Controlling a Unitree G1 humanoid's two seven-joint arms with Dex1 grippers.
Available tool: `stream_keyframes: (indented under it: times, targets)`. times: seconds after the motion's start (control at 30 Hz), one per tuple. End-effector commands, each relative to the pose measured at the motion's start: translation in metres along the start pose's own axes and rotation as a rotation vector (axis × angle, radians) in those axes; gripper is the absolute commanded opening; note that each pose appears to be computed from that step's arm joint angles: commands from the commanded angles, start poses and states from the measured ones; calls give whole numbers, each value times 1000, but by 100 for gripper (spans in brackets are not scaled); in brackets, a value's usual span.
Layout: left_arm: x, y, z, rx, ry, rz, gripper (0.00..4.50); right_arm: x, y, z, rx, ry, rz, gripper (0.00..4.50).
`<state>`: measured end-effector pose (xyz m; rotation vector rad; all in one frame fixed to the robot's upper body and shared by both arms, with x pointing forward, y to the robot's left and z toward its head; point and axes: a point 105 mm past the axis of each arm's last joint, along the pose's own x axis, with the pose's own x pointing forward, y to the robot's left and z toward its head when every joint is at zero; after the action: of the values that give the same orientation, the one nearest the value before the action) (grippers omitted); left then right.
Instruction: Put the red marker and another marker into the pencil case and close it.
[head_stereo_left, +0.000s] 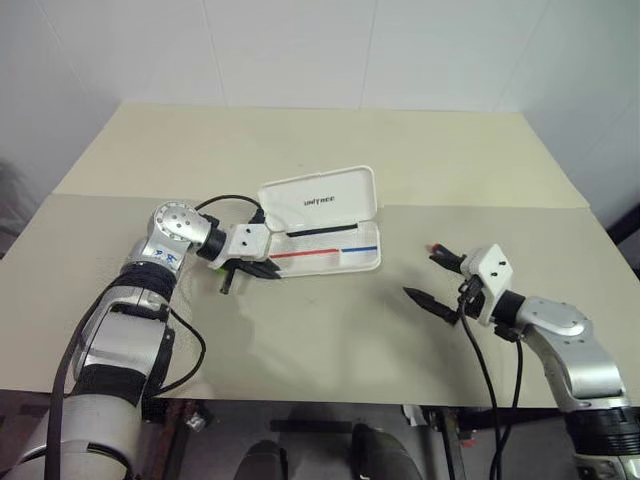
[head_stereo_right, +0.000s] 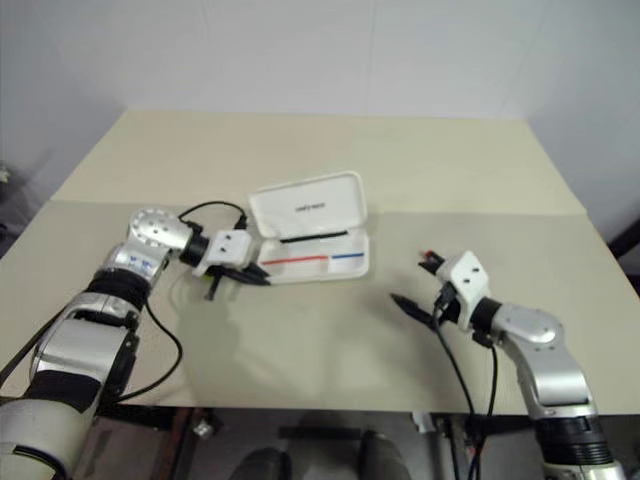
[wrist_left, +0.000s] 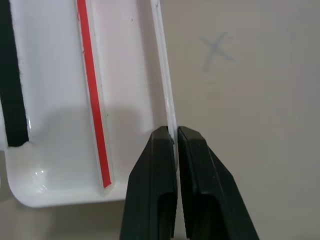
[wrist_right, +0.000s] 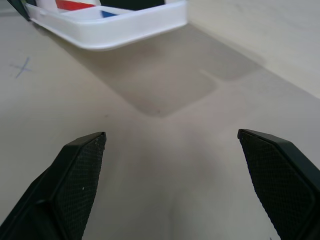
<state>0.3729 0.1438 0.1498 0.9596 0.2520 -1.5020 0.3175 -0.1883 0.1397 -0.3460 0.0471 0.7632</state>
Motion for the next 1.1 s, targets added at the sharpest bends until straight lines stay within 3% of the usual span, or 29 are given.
stream_keyframes:
  times: [0.03, 0.2, 0.3, 0.47, 1.0, 1.1]
  targets:
    - [-7, -2, 19, 59, -29, -31, 2, -12, -5, 14, -27, -29, -7, 450]
    - [-2, -10, 31, 71, 7, -42, 2, -29, 1, 17, -13, -40, 61, 450]
    - [3, -14, 27, 62, 107, -39, 2, -43, 2, 22, -31, -57, 97, 450]
    - [6, -27, 28, 46, 143, -69, 2, -53, 2, 25, -37, -41, 125, 450]
    - [17, -24, 21, 23, 254, 30, 2, -45, 2, 19, -46, -36, 80, 450]
    - [20, -23, 28, 17, 218, 35, 2, -45, 1, 18, -50, -32, 74, 450]
